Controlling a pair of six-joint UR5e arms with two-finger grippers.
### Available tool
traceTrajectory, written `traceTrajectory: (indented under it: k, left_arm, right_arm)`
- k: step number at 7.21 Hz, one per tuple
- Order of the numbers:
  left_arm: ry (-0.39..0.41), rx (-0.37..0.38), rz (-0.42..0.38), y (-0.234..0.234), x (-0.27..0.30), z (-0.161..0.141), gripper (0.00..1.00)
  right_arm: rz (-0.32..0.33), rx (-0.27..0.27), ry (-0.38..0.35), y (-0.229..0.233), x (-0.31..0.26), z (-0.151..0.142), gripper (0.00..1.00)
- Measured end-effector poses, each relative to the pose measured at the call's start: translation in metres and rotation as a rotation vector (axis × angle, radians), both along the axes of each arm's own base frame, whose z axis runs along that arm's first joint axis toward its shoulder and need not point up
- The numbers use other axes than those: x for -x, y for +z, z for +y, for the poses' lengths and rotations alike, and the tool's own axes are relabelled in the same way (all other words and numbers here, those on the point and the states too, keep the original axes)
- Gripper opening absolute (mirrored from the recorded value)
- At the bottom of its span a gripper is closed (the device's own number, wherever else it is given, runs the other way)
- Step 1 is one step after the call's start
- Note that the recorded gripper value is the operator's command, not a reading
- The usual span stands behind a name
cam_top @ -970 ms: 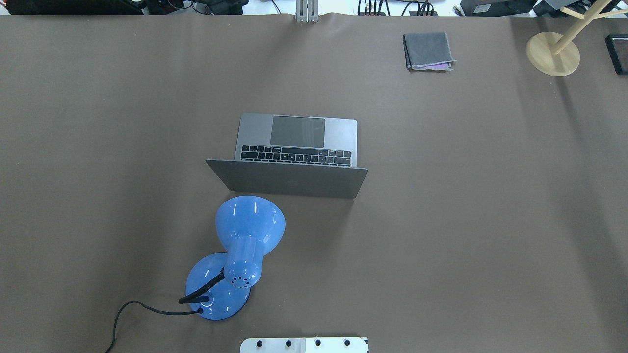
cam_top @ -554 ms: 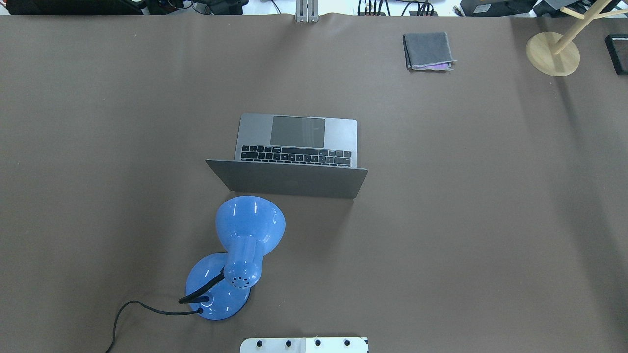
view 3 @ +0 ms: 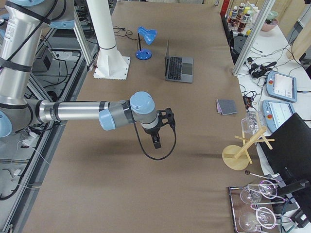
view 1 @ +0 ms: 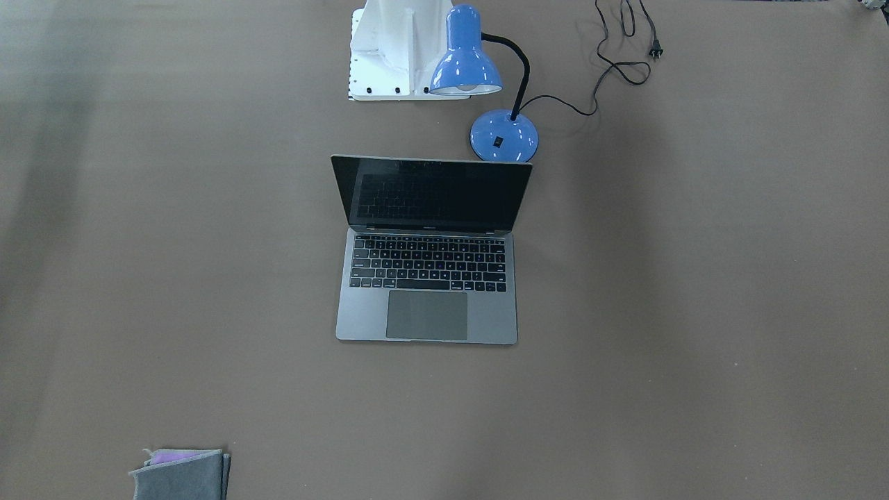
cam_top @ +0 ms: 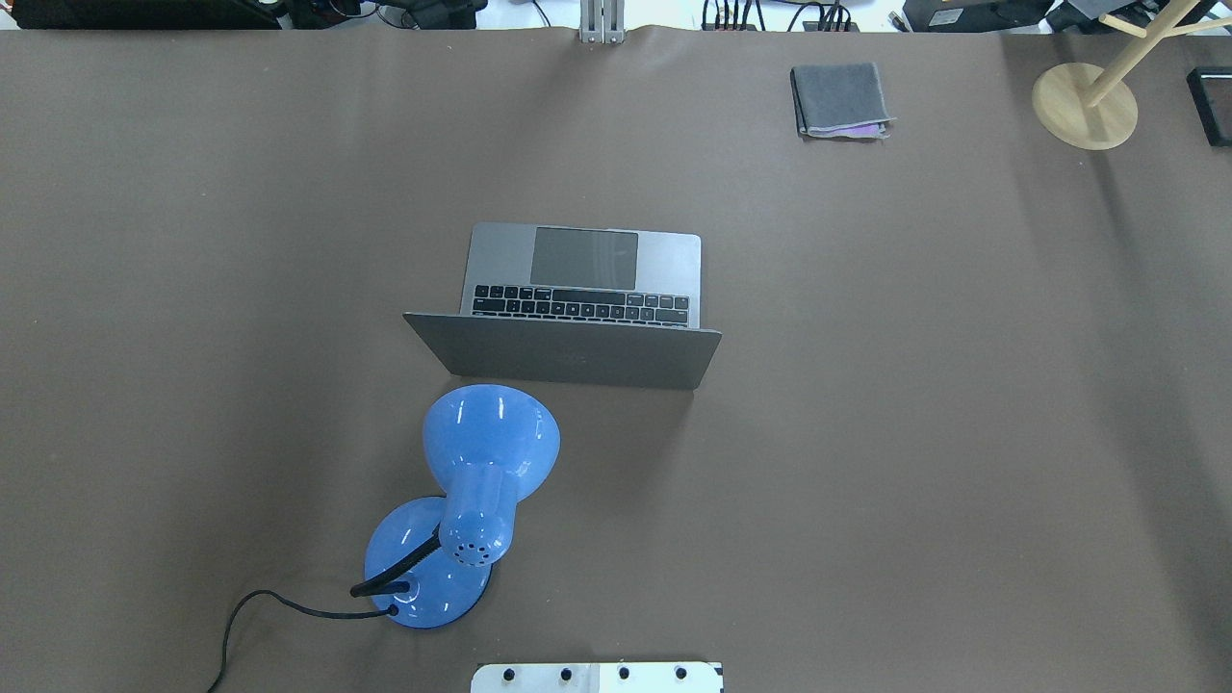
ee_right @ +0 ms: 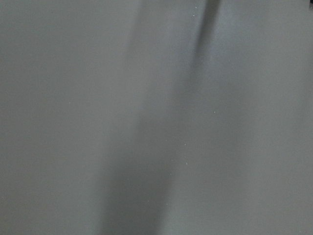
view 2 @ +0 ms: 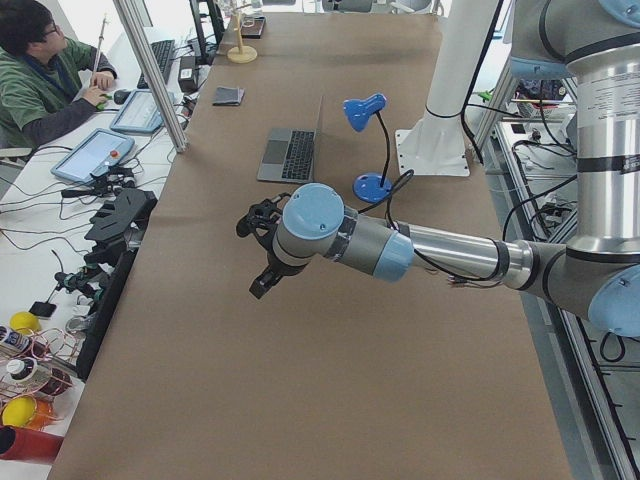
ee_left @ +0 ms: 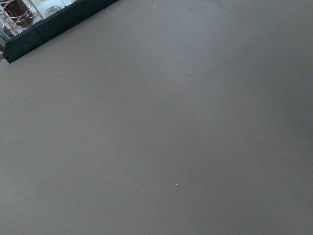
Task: Close laptop
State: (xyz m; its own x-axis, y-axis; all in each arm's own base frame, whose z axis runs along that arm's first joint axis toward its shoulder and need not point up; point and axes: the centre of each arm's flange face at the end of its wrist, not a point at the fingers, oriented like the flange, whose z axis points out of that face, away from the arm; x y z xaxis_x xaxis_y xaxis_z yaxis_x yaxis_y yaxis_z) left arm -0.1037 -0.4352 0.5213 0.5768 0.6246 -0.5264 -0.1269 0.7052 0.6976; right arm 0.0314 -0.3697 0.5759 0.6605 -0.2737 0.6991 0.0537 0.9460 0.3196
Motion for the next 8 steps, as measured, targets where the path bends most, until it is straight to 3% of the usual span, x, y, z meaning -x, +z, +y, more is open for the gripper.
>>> traceTrajectory:
  k: [2, 3, 6, 8]
  left_arm:
    - [0.0, -0.095, -0.004, -0.005, -0.003, 0.007, 0.98]
    - [0.001, -0.108, -0.001, -0.009, -0.007, 0.004, 0.97]
    - [0.011, 0.003, 0.073, -0.034, -0.056, -0.03, 0.97]
    - [0.041, 0.105, 0.12, -0.043, -0.101, -0.05, 0.98]
  right_arm:
    - [0.001, 0.016, -0.01, 0.009, 0.004, -0.001, 0.98]
    - [-0.001, 0.02, -0.012, 0.008, 0.007, -0.004, 0.94]
    - [-0.071, 0.058, 0.055, -0.033, 0.051, -0.037, 0.94]
    - [-0.23, 0.088, 0.126, -0.091, 0.122, -0.047, 0.94]
